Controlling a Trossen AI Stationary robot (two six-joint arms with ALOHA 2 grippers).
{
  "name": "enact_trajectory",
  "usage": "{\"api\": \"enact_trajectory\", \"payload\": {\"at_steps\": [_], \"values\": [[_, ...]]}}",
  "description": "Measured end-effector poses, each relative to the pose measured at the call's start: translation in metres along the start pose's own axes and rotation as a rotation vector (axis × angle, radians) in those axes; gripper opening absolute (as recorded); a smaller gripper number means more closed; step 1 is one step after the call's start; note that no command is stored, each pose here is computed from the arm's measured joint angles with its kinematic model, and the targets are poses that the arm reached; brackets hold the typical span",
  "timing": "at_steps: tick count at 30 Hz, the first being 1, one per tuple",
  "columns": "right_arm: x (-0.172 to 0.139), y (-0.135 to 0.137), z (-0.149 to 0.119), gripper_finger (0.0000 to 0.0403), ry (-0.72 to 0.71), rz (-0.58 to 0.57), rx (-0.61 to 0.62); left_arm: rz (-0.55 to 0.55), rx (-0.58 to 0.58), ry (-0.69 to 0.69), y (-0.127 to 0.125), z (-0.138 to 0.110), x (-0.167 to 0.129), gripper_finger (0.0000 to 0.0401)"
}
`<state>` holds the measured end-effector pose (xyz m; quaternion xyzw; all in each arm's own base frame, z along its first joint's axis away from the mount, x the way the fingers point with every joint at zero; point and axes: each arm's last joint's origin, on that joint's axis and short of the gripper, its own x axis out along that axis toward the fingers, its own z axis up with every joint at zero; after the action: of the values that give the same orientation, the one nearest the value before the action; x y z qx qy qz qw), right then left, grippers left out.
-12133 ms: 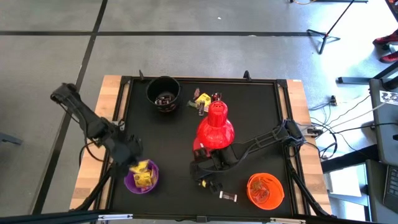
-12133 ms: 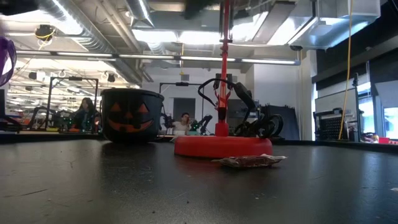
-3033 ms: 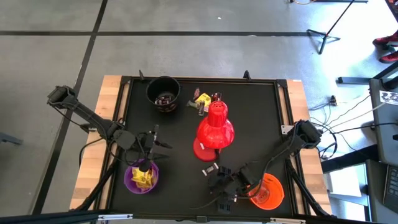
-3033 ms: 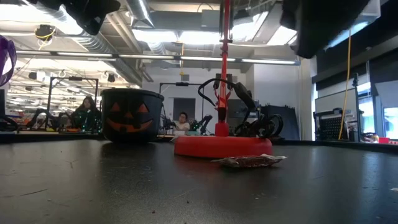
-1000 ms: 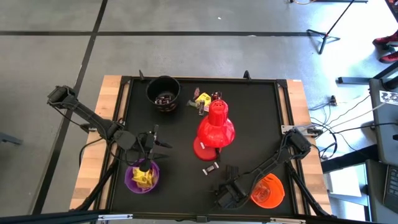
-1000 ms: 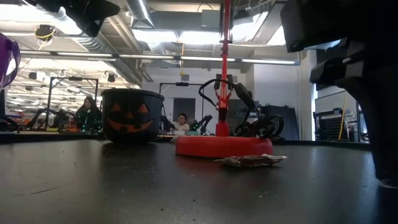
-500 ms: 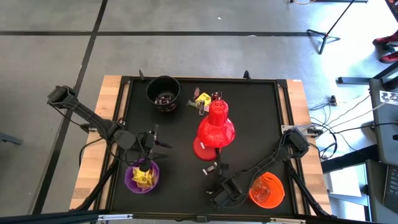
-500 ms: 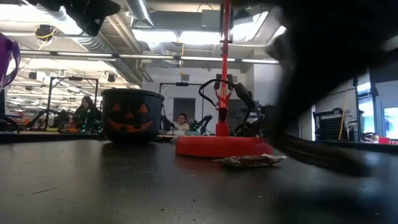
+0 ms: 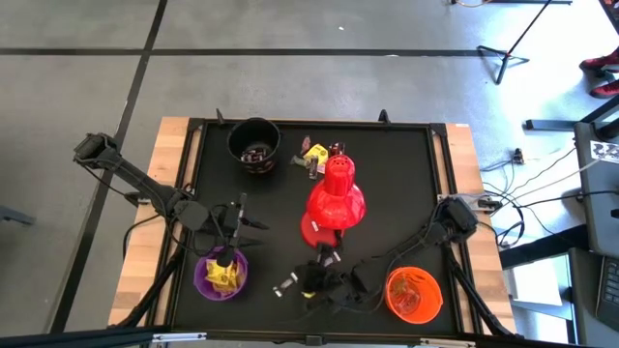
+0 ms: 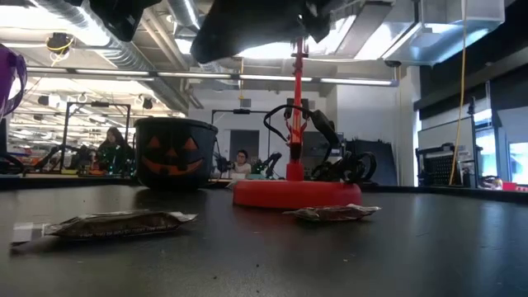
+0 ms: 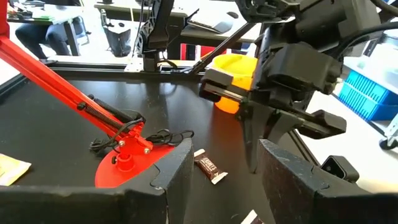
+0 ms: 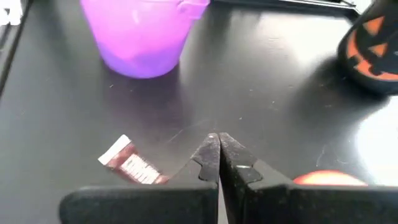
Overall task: Organize candy in baskets
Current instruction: Put the brown chocolate bar into the black bucket
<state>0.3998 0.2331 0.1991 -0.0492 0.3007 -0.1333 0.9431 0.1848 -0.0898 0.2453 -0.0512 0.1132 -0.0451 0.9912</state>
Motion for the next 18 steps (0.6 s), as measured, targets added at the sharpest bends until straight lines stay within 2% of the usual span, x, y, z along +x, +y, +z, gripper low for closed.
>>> {"api": "enact_trajectory", "payload": {"at_steps": [3,7,10,14,18], "values": [[0.007,-0.005,-0.003,0.0000,0.069,0.070,-0.010,0.000,-0.002,0.000,0.000,0.000,0.000,0.0167],[0.020,-0.011,-0.015,0.0001,0.184,0.280,0.006,0.007,-0.001,-0.002,0.000,0.000,0.000,0.0167],[0.029,-0.015,-0.020,0.0009,0.211,0.414,0.024,0.022,-0.001,-0.004,0.001,0.000,0.000,0.0167],[0.033,-0.017,-0.016,0.0051,0.176,0.484,-0.002,0.025,-0.001,-0.006,0.001,0.000,0.000,0.0167],[0.036,-0.020,-0.013,0.0123,0.137,0.472,-0.033,0.025,0.000,-0.005,0.001,0.000,0.000,0.0167]]}}
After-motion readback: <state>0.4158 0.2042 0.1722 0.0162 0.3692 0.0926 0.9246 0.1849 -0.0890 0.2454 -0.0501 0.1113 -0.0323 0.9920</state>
